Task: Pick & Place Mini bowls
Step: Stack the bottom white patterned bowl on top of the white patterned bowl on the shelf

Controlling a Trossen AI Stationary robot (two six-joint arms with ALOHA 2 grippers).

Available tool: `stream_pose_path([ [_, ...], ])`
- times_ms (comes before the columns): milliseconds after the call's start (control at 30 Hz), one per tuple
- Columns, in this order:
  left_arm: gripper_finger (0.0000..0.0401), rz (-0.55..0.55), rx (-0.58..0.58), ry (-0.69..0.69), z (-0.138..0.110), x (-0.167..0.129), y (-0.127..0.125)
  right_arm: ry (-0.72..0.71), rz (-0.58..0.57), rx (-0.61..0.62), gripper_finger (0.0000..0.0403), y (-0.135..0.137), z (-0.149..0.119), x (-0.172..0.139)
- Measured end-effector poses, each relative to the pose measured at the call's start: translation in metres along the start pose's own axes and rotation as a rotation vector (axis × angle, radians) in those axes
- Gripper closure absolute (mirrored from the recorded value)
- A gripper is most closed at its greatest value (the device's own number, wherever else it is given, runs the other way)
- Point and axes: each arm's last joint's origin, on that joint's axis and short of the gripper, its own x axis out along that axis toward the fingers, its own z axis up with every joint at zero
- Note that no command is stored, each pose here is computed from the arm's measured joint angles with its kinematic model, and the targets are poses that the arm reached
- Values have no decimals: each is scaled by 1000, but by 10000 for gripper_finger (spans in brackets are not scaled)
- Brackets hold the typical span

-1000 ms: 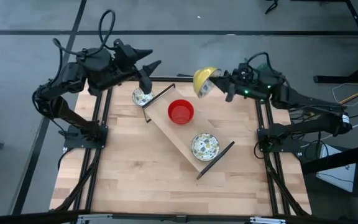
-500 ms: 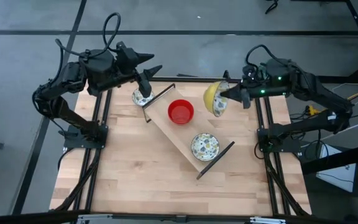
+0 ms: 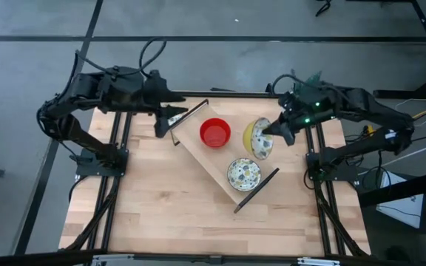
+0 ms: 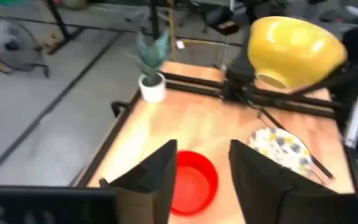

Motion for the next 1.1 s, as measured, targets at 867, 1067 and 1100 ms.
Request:
stream_pose_path([
  [867,384,83,-68,-17,-14,-52,18,519,-36,67,389,6,-24,99],
  [1067,387,83,-71,-10,-14,-51,18,595,-84,77,389,4,-30,112],
  [1100,388,83,-71,-10,-14,-51,18,610,-98,83,389,3,-32,113],
])
